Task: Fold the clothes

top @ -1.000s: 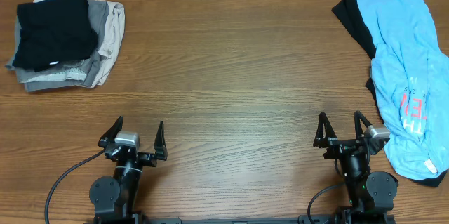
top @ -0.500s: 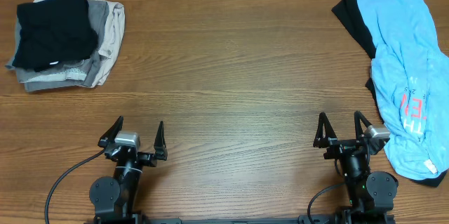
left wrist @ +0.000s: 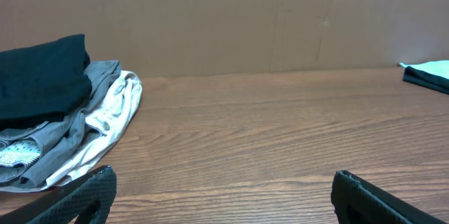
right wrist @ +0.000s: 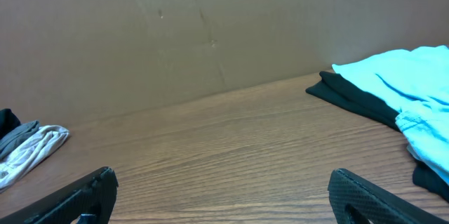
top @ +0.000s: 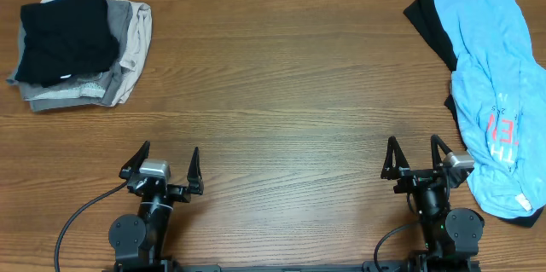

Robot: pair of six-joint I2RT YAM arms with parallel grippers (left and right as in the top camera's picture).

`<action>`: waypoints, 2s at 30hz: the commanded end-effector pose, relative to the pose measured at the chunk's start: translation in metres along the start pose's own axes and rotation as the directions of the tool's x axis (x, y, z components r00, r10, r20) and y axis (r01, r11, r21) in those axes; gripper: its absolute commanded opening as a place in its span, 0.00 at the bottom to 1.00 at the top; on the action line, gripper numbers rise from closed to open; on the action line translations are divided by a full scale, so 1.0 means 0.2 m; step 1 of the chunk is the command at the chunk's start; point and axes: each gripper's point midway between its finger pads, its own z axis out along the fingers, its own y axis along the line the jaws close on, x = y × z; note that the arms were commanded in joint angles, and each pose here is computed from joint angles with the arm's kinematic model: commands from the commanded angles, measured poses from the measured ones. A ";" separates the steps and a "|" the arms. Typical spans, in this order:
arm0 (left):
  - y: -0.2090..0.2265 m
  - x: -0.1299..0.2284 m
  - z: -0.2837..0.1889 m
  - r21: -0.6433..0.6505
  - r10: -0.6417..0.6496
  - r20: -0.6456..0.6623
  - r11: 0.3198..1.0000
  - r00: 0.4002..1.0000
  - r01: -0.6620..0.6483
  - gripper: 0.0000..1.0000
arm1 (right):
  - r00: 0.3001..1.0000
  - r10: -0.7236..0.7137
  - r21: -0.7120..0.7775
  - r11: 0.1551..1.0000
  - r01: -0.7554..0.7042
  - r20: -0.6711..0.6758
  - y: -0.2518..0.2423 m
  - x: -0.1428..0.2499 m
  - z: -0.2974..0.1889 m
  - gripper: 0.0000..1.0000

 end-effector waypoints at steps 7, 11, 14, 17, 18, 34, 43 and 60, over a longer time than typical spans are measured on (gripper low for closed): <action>-0.01 -0.01 0.00 0.005 0.022 0.011 1.000 1.000 -0.022 1.00 | 1.000 -0.001 0.000 1.000 0.001 0.005 0.00 0.01 0.00 1.00; -0.01 -0.01 0.00 0.005 0.022 0.011 1.000 1.000 -0.022 1.00 | 1.000 -0.001 0.000 1.000 0.001 0.005 0.00 0.01 0.00 1.00; -0.01 -0.01 0.00 0.005 0.022 0.011 1.000 1.000 -0.022 1.00 | 1.000 -0.001 0.000 1.000 0.001 0.005 0.00 0.01 0.00 1.00; -0.01 -0.01 0.00 0.006 0.022 0.011 1.000 1.000 -0.022 1.00 | 1.000 -0.001 0.000 1.000 0.001 0.005 0.00 0.01 0.00 1.00; -0.01 -0.01 0.00 0.010 0.022 0.011 1.000 1.000 -0.022 1.00 | 1.000 -0.002 -0.003 1.000 0.002 0.016 0.00 -0.01 0.00 1.00; -0.02 -0.13 -0.02 0.015 -0.035 0.070 0.999 0.997 0.034 1.00 | 0.997 -0.018 -0.047 0.999 0.022 0.079 0.06 -0.13 -0.02 1.00; 0.00 -0.40 0.04 0.004 -0.034 -0.004 0.999 0.999 0.034 1.00 | 0.987 -0.055 -0.062 0.996 0.065 0.150 0.17 -0.44 -0.12 1.00; 0.02 -1.01 0.49 0.106 0.008 -0.304 0.994 0.953 0.026 1.00 | 0.994 -0.018 -0.025 1.000 0.015 -0.109 0.32 -0.91 -0.07 1.00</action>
